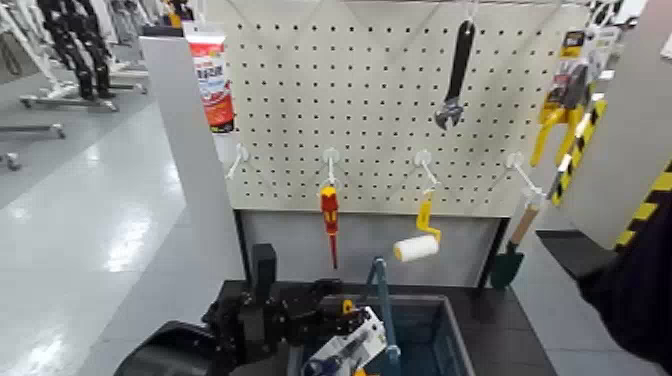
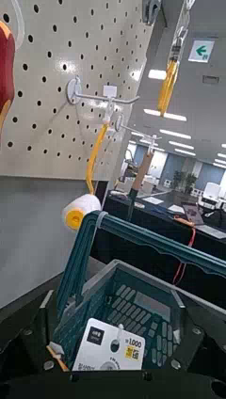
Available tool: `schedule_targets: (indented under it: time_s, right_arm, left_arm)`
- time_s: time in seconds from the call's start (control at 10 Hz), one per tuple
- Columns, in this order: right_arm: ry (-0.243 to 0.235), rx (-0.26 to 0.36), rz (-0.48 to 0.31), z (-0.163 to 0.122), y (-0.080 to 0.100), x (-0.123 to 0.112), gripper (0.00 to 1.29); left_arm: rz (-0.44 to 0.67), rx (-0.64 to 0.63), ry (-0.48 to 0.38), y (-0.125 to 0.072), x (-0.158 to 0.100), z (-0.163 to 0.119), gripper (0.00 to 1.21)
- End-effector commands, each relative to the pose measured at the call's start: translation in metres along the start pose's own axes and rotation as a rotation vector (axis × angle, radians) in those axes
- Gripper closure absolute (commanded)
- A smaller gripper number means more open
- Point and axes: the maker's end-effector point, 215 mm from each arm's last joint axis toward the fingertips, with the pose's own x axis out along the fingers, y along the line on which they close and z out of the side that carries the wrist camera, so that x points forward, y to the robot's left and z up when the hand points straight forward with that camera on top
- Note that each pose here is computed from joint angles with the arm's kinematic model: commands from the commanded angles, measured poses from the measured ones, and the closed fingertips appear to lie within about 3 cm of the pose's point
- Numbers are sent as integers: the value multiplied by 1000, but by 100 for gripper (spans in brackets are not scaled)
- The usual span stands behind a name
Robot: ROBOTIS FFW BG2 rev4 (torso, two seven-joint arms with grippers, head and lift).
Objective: Put the blue scissors into the crate.
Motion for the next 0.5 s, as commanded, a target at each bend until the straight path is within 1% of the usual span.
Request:
schedule_targets:
  time_s: [0.1,0.2,0.4,0.5]
  right_arm:
    - [-4,1,-1,1,-1,0,9]
    - [-6,1,-1,2,-2,-1,9]
    - [-11,-2,7,5,-1,0,9]
    - [-11,-5,8,6,-1,-1,8]
  left_arm:
    - [1,30,-6,-2,0,7,0]
    - [45,84,-14,0,-3,17,0]
    - [138,113,-18,4,-24,12,0]
    - [208,134,-8,10,-40,5,0]
